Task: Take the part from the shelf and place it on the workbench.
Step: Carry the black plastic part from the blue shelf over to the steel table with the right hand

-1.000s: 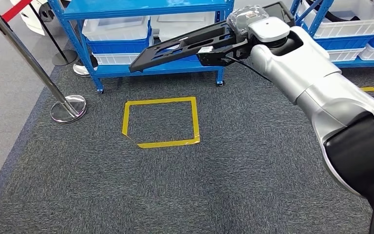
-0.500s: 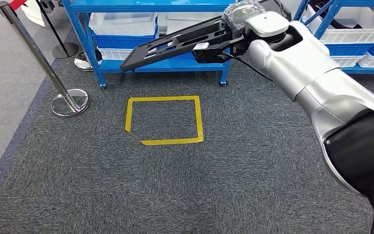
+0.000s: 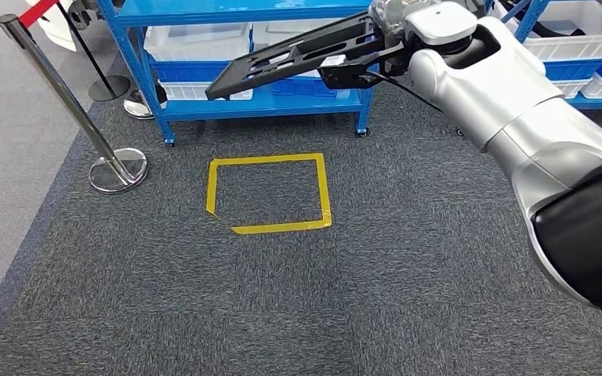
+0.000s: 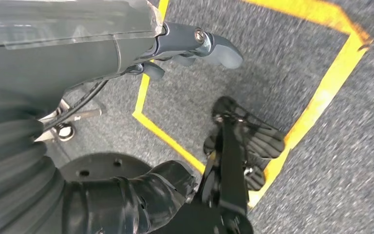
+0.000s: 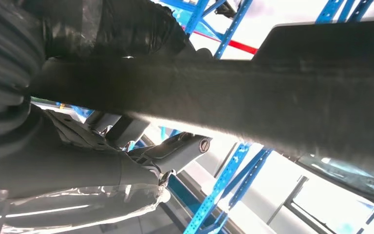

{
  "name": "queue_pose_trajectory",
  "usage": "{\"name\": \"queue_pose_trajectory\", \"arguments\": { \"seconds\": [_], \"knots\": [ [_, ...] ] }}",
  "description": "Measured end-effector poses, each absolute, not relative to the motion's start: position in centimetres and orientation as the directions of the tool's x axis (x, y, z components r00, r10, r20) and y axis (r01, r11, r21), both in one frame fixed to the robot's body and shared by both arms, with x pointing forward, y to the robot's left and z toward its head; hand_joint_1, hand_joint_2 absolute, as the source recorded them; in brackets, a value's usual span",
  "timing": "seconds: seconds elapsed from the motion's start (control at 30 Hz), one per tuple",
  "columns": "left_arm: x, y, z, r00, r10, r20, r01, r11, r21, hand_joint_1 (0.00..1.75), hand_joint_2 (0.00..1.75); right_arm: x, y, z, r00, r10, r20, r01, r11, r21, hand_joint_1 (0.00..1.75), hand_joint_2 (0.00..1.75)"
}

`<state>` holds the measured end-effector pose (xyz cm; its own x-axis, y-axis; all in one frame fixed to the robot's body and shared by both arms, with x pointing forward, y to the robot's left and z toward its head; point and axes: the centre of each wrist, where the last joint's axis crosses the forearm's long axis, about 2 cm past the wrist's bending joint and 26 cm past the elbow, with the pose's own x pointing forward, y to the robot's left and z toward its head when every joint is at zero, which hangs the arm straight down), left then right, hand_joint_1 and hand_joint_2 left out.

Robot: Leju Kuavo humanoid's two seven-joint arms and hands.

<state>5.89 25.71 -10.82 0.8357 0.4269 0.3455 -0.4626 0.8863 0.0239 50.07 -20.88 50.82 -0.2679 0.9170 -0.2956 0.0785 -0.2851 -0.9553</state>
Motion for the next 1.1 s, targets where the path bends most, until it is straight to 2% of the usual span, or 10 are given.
{"name": "queue_pose_trajectory", "arguments": {
  "seconds": [1.1],
  "knots": [
    [5.86, 26.16, -10.85, 0.829, 0.443, 0.341, -0.483, 0.875, 0.039, 0.0, 1.75, 50.22, -21.41, 50.4, -0.269, 0.922, -0.279, 0.065, -0.272, -0.96, 1.75, 1.75]
  ]
}}
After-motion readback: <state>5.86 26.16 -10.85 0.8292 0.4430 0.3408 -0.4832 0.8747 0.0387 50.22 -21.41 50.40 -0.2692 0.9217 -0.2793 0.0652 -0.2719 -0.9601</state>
